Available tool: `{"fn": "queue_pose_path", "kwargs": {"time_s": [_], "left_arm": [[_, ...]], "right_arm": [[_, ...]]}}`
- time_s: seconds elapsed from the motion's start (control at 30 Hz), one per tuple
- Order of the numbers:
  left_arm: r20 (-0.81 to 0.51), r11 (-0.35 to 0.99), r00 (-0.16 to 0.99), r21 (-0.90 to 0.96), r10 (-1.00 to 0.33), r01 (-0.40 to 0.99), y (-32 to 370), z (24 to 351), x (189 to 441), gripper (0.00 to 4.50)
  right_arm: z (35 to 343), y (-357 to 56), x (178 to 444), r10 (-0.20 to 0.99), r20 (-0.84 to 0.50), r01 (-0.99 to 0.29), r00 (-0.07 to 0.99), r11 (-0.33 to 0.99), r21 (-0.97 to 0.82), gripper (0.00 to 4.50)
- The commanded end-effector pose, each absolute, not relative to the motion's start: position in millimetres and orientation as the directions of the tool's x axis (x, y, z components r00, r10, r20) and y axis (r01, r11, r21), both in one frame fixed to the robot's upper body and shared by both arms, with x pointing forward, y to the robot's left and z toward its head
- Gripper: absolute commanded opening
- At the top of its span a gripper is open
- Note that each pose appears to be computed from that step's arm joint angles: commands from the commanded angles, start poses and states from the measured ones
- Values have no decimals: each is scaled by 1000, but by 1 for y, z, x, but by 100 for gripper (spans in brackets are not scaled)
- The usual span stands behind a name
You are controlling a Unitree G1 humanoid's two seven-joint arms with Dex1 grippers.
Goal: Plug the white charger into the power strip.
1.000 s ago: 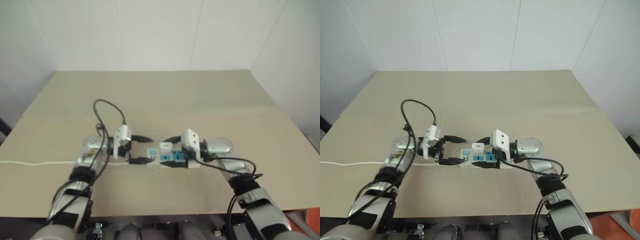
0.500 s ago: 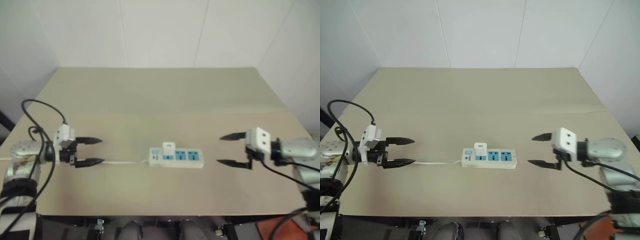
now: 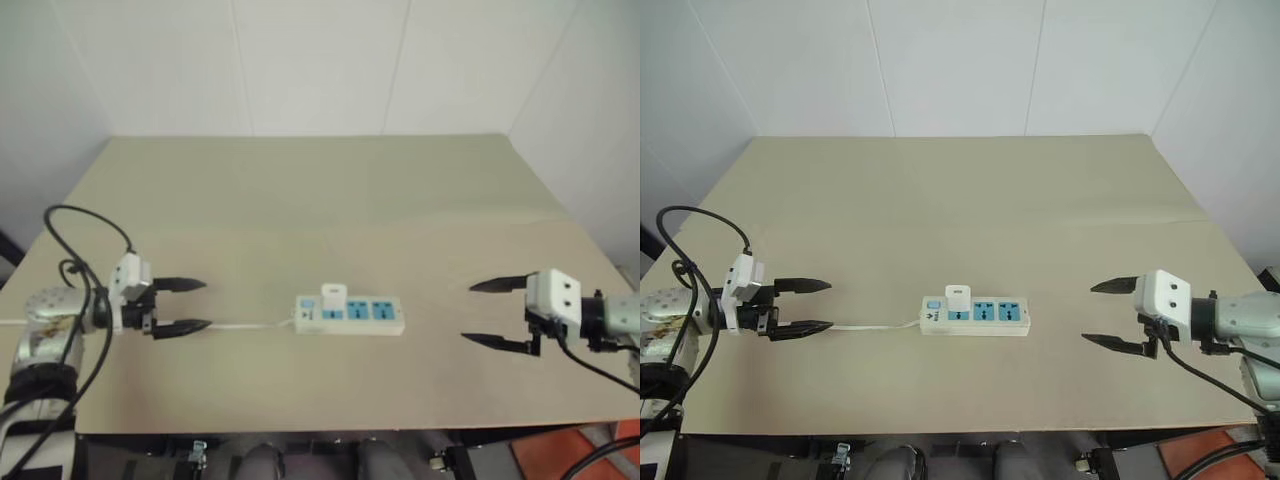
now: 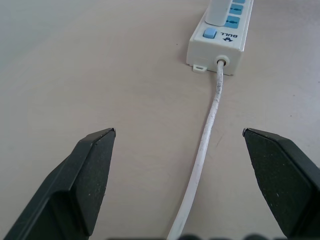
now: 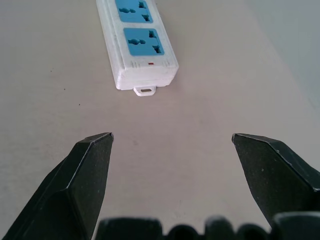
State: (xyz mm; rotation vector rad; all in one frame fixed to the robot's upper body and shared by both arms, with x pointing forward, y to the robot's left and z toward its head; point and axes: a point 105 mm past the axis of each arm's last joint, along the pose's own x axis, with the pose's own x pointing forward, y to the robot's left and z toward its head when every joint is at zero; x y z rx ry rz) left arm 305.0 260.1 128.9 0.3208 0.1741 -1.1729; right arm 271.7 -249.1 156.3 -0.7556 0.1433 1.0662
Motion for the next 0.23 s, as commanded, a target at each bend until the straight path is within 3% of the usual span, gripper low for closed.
{"fn": "queue_pose_path", "kwargs": {"time_s": [0.03, 0.23], "left_arm": [[-285, 341, 385, 192, -878, 920, 259, 137, 310, 444], [-286, 333, 377, 189, -881, 924, 258, 137, 312, 444]], "right_arm": [[174, -253, 269, 728, -426, -794, 537, 264, -548, 450], [171, -255, 264, 716, -432, -791, 548, 274, -547, 450]]}}
